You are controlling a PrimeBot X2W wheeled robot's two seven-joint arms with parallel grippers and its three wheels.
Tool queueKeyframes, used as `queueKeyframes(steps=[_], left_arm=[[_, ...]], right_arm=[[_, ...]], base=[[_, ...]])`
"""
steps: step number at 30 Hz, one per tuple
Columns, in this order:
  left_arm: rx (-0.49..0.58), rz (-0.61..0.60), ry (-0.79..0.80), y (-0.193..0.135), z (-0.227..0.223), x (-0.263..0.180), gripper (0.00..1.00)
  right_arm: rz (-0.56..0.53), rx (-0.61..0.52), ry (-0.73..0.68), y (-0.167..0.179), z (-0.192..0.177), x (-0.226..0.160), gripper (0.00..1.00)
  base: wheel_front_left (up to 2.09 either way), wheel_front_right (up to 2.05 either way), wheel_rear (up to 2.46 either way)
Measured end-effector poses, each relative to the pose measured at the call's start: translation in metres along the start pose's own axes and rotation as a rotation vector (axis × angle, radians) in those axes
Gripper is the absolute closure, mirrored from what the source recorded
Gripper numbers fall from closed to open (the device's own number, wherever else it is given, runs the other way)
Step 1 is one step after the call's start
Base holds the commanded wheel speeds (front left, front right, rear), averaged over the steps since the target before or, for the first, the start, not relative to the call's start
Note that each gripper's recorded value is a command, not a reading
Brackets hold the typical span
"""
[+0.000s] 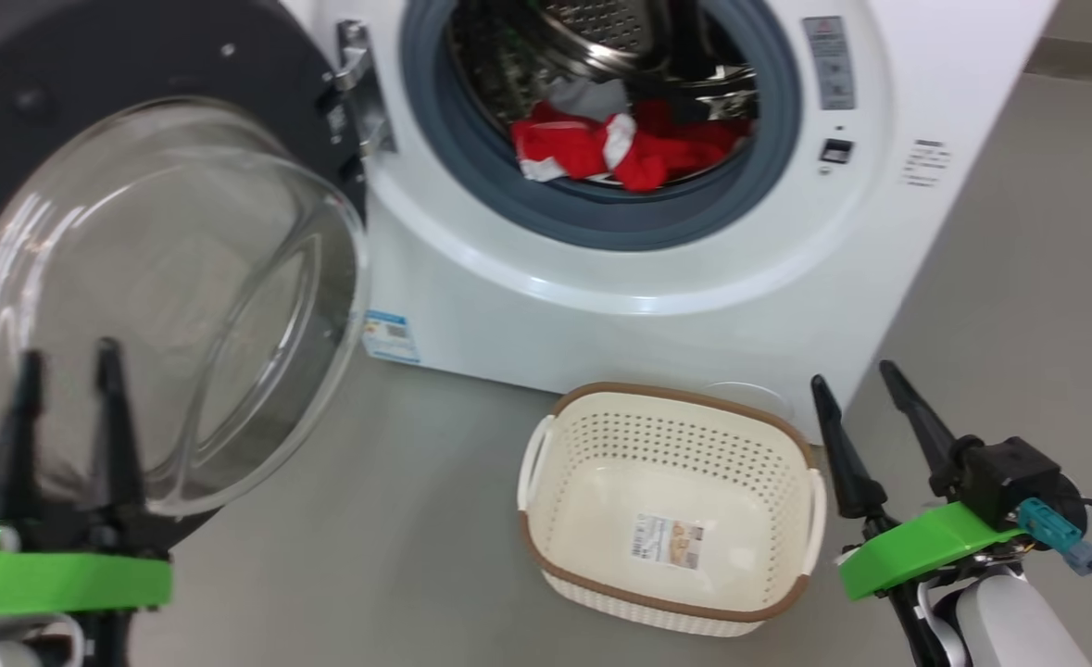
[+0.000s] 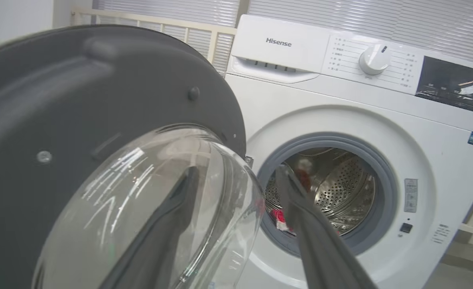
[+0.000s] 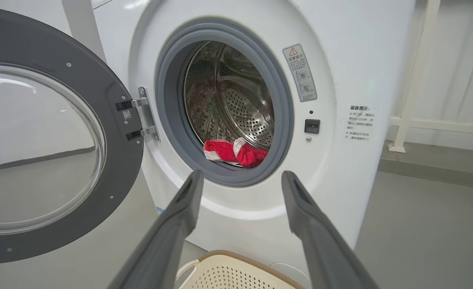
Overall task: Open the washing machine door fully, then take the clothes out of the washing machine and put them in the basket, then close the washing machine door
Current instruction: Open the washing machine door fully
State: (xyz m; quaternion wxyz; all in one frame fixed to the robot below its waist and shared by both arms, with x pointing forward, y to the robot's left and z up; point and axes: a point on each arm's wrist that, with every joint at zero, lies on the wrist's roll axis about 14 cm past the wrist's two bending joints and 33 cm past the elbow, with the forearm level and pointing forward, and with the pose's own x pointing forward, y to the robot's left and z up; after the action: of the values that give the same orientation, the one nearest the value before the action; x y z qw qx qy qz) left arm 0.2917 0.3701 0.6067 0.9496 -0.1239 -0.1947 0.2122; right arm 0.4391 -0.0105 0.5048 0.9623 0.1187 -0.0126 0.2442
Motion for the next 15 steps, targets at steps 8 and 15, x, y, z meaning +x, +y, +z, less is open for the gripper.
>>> queueKeyframes(steps=[8,15], left_arm=[[-0.110,-0.189,0.101,-0.065,-0.038,-0.002,0.00],[-0.123,-0.261,0.185,-0.096,-0.075,-0.008,0.00]], right_arm=[[-0.103,-0.050,-0.080,-0.034,0.030,-0.024,0.00],[-0.193,-0.078,-0.126,-0.059,0.048,-0.051,0.00]], base=[[0.00,0.00,0.00],[0.00,0.00,0.00]])
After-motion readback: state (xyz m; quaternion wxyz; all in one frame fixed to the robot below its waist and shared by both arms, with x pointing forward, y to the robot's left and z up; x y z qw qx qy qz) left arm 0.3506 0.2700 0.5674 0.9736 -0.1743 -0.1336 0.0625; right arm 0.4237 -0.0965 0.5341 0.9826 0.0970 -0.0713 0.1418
